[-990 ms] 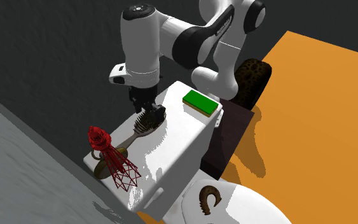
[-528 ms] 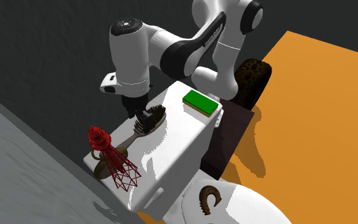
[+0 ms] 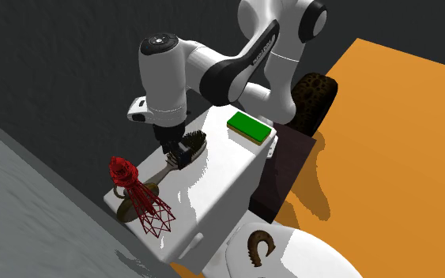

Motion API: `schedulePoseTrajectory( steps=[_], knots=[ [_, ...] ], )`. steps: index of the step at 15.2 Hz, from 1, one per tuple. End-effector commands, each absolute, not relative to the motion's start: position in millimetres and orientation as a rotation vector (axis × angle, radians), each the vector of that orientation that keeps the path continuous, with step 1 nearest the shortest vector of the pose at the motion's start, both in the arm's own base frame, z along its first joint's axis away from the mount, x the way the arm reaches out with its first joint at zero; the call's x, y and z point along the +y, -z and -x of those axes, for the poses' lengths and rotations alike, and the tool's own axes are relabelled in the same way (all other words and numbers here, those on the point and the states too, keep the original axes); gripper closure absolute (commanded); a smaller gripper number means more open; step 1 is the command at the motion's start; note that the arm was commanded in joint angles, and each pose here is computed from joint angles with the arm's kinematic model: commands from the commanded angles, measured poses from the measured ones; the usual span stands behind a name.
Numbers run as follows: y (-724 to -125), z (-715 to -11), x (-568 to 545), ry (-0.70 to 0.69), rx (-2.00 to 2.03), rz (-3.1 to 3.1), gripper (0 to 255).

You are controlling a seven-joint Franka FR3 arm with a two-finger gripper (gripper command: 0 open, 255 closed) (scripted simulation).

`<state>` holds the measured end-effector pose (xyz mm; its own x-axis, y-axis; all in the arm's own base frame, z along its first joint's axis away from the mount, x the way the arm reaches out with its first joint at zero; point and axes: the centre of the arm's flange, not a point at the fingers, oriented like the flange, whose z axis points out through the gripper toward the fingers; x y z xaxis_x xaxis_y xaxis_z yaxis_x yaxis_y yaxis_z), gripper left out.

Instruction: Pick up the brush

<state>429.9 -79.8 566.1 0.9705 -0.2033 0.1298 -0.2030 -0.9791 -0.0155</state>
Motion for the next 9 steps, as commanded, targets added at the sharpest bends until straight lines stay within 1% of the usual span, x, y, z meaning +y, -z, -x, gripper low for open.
schedulePoseTrajectory(
  steps=[1, 6, 9],
  knots=[
    [-566, -430, -80, 0.205, 0.321, 3.116, 255],
    [-566, -430, -80, 0.205, 0.321, 3.116, 255],
    [-581, -430, -80, 0.205, 0.321, 3.116, 255]
  ],
)
